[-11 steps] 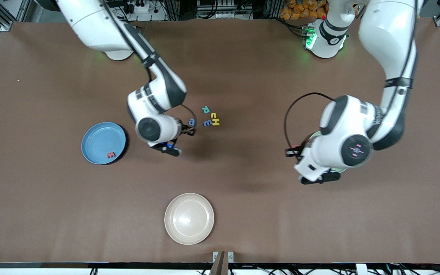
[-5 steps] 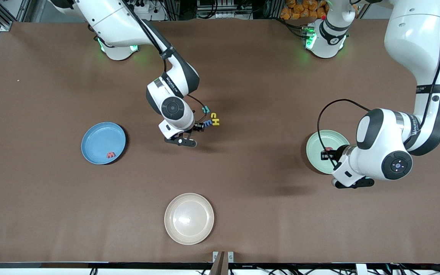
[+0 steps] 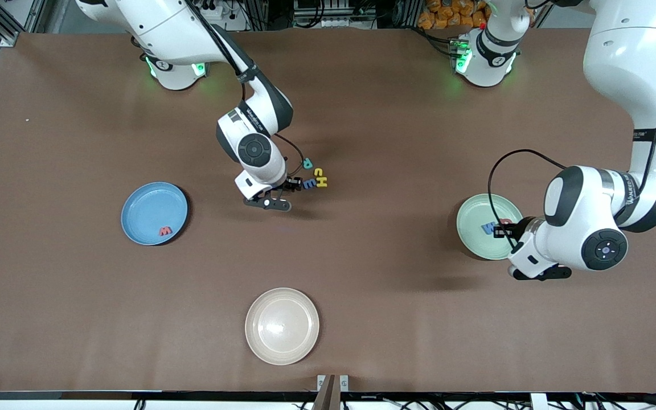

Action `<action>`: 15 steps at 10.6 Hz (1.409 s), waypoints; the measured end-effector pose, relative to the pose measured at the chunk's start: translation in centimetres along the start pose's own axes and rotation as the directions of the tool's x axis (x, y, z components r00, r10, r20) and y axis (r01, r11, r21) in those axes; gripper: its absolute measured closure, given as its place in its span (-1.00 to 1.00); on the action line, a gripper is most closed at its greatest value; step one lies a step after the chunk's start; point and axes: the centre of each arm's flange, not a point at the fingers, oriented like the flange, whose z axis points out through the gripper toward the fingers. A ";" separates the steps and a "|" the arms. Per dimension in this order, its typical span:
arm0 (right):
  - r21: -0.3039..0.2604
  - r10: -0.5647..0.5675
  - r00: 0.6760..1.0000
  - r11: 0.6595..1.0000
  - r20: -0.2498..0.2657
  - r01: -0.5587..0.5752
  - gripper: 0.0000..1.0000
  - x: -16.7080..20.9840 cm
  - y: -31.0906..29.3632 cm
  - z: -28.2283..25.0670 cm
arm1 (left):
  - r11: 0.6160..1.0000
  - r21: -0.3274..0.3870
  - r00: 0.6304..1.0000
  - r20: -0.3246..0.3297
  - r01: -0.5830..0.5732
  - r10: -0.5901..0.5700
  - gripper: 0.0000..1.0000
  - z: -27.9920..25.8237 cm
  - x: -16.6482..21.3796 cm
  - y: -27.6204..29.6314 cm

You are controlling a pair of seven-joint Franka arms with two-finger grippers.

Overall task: Sort upper and lower case letters into plates
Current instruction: 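Release the Q on the green plate while the right gripper grasps the d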

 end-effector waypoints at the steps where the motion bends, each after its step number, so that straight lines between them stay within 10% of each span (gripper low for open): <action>1: 0.007 -0.001 1.000 1.000 -0.009 0.001 -0.38 -0.2 0.0 0.1 | 1.000 -0.001 1.000 0.003 0.002 -0.002 0.29 0.7 0.1 -0.3; 12: 0.005 -0.026 1.000 1.000 -0.015 0.026 -0.17 -1.7 -0.5 1.4 | 1.000 -0.003 0.999 0.043 0.010 -0.010 0.27 6.5 -0.3 -1.3; 15: 0.009 -0.025 1.000 1.000 -0.019 0.026 0.05 -1.7 -0.4 1.7 | 1.000 -0.004 0.999 0.041 0.008 -0.008 -0.43 6.7 -0.4 -1.2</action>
